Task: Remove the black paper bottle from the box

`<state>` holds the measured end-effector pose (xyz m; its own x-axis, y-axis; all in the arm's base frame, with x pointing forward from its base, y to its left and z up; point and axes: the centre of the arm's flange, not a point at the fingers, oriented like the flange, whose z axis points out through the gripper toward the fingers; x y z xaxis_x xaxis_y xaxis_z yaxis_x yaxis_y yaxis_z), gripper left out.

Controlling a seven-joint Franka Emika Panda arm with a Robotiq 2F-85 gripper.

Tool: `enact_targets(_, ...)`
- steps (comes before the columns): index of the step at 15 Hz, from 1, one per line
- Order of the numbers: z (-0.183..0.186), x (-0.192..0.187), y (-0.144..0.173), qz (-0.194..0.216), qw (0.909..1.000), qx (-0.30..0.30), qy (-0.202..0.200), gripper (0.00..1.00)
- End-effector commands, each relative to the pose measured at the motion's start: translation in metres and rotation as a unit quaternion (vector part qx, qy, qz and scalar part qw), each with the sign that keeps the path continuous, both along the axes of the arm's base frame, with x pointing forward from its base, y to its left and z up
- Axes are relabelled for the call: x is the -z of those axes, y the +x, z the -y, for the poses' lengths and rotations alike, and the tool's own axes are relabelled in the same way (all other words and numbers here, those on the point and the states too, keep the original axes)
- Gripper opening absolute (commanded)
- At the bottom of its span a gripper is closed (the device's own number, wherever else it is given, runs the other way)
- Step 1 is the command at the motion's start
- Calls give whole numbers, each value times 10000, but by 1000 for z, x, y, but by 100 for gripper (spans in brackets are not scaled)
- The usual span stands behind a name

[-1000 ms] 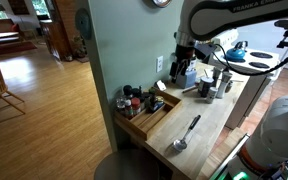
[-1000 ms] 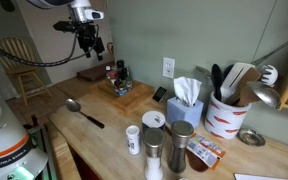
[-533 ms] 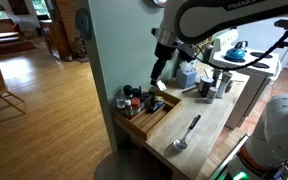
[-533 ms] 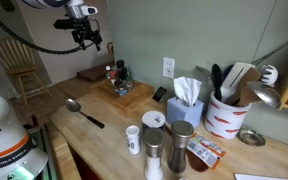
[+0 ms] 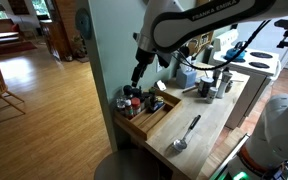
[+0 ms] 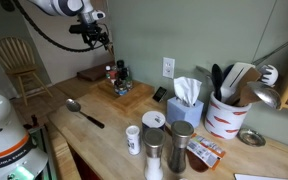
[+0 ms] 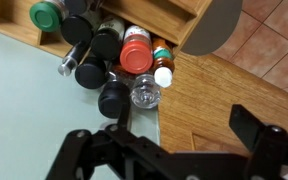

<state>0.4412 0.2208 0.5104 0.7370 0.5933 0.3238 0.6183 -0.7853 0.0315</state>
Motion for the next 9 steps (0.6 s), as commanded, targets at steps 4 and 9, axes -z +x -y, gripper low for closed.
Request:
enact_targets(4, 6, 16, 28, 36, 9993, 354, 85, 100)
enact_targets(9, 2, 22, 36, 11, 9989, 428, 173, 100)
